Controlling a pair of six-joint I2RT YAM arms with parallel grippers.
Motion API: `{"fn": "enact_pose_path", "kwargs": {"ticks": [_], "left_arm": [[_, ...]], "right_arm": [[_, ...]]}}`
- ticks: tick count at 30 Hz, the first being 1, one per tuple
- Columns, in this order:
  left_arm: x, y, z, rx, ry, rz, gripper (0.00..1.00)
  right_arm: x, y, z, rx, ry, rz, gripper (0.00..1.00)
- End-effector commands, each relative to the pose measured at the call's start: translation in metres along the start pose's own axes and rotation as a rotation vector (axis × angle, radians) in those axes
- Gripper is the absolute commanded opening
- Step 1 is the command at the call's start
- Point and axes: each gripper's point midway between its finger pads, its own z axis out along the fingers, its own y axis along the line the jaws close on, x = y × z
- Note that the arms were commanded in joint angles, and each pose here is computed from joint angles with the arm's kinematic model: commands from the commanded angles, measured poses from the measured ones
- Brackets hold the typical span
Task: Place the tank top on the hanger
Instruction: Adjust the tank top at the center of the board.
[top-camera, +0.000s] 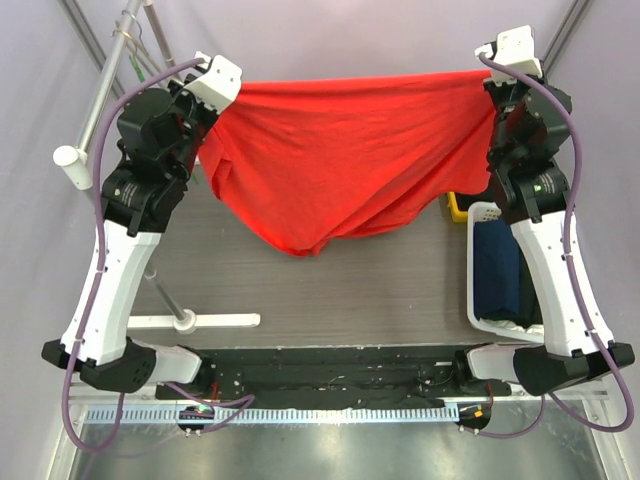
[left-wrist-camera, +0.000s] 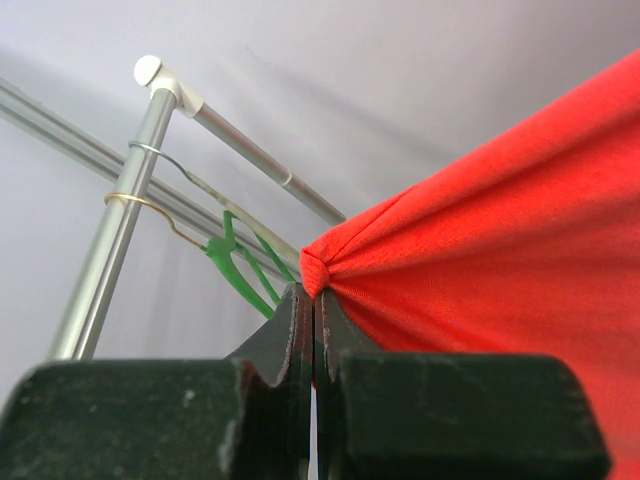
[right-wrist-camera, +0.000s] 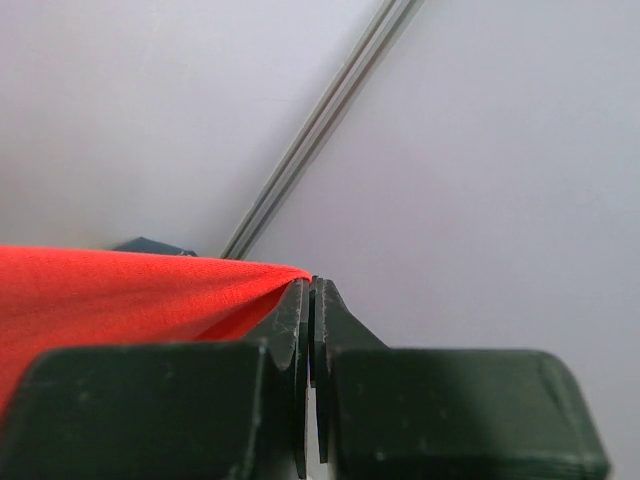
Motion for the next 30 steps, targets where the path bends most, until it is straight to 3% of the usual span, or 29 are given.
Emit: {"fn": "enact_pose_path", "kwargs": {"ticks": [1,9,16,25,29,30], "left_arm": [[-0.02,0.023,-0.003,-0.068,-0.057,-0.004,0.0],[-0.021,0.03,0.038,-0.207,-0.043,0.058,0.0],[-0.055,0.054,0.061,-0.329,-0.116,0.012,0.0],[-0.093,0.096,0.026,-0.389,-0.231,-0.095,0.0],[-0.09,0.072,0.016,-0.232,-0.246,-0.112,0.0],[-0.075,0.045,0.021,-0.125,-0.201,-0.107,0.0]], "right_arm": [[-0.015,-0.016,0.001,0.037,-0.041,-0.003,0.01],[-0.012,0.013,0.051,0.112,-0.031,-0.056,0.01],[-0.042,-0.006,0.096,0.223,-0.082,0.007,0.01],[-0.079,-0.044,0.069,0.224,-0.189,0.095,0.01],[-0.054,-0.018,0.041,0.051,-0.171,0.07,0.01],[-0.048,-0.009,0.036,0.001,-0.168,0.073,0.01]]}}
